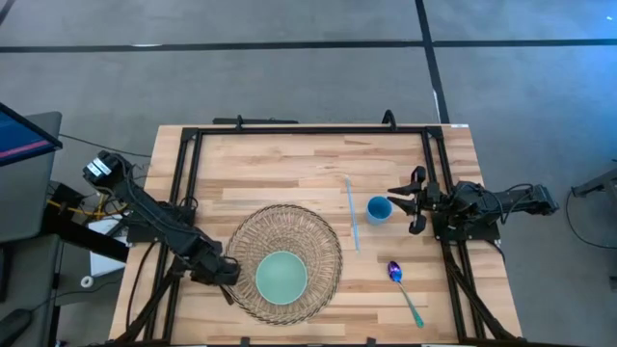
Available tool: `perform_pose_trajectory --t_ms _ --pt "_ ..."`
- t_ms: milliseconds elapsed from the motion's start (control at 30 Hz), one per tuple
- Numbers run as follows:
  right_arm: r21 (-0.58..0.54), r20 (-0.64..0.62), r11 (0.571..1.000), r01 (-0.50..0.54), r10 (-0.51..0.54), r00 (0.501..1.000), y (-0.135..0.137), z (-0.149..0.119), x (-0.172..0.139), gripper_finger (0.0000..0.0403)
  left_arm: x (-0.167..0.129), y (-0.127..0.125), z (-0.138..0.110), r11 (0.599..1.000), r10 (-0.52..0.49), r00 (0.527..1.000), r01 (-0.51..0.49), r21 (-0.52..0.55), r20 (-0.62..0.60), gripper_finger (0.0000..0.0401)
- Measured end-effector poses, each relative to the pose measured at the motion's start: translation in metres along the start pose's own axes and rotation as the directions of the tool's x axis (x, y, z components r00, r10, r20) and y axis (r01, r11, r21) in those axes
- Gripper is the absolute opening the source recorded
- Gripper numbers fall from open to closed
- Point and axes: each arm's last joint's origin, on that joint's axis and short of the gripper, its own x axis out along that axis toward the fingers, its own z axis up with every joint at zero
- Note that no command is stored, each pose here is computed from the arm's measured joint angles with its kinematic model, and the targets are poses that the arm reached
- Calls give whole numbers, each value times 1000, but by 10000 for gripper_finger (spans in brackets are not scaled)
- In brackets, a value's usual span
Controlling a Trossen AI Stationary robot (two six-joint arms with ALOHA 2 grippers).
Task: Pick & Place Utensil
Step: Put the black fork into the green bowl on the brown mat
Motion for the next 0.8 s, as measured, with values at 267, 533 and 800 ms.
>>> perform_pose_trajectory --t_ms 267,533,800 --pt "1 3 1000 -1 1 1000 0 0 0 95 1 1 2 999 -9 998 12 -44 67 154" --pt "2 2 1000 -1 1 1000 0 0 0 95 5 2 5 998 16 994 -8 -69 107 181" --pt "3 2 1000 -1 1 1000 0 0 0 95 15 0 7 996 63 989 -53 -79 134 164"
